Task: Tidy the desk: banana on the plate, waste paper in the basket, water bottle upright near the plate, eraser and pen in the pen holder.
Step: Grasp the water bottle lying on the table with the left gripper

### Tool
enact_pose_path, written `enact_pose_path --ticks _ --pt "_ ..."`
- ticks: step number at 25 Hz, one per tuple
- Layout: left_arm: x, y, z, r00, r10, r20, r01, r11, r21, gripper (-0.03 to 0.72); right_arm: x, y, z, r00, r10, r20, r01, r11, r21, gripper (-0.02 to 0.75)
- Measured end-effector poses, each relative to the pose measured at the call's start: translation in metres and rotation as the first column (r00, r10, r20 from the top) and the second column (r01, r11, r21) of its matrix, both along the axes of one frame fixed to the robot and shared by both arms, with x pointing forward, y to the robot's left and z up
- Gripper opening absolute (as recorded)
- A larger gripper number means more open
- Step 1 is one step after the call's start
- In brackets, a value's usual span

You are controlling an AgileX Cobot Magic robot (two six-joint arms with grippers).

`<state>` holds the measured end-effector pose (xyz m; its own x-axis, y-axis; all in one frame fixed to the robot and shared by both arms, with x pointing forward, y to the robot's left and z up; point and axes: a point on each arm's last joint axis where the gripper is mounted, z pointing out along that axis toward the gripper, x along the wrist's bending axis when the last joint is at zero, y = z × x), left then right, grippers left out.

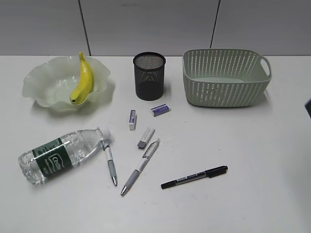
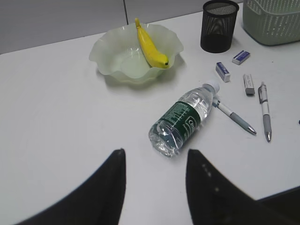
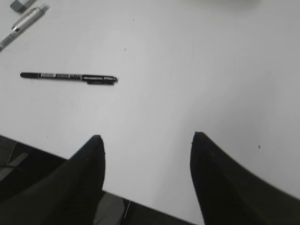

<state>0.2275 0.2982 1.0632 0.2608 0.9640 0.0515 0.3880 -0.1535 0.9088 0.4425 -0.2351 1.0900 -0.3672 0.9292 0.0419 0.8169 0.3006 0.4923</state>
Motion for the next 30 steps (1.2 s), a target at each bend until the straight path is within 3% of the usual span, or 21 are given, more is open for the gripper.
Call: enact_pose_path --ticks 11,17,21,30 --pt "0.0 0.0 0.0 1.0 0.0 0.0 0.0 1.0 0.0 0.318 -0.141 -0.041 -0.022 0.989 -0.01 0.147 0.009 1.0 0.01 0.464" --pt "0.0 0.0 0.0 1.0 -0.001 -0.001 0.001 1.0 -0.001 0.302 -0.197 -0.056 -0.03 0.93 -0.025 0.367 -0.002 0.997 0.071 0.464" --pt "0.009 -0.002 0.0 0.999 -0.001 -0.052 0.002 1.0 0.007 0.301 -0.22 -0.062 -0.032 0.868 -0.042 0.495 -0.014 0.994 0.109 0.464" --pt "0.049 -0.009 -0.003 0.96 -0.002 -0.279 0.017 0.998 0.053 0.301 -0.212 -0.061 -0.034 0.823 -0.061 0.565 -0.015 0.992 0.129 0.464"
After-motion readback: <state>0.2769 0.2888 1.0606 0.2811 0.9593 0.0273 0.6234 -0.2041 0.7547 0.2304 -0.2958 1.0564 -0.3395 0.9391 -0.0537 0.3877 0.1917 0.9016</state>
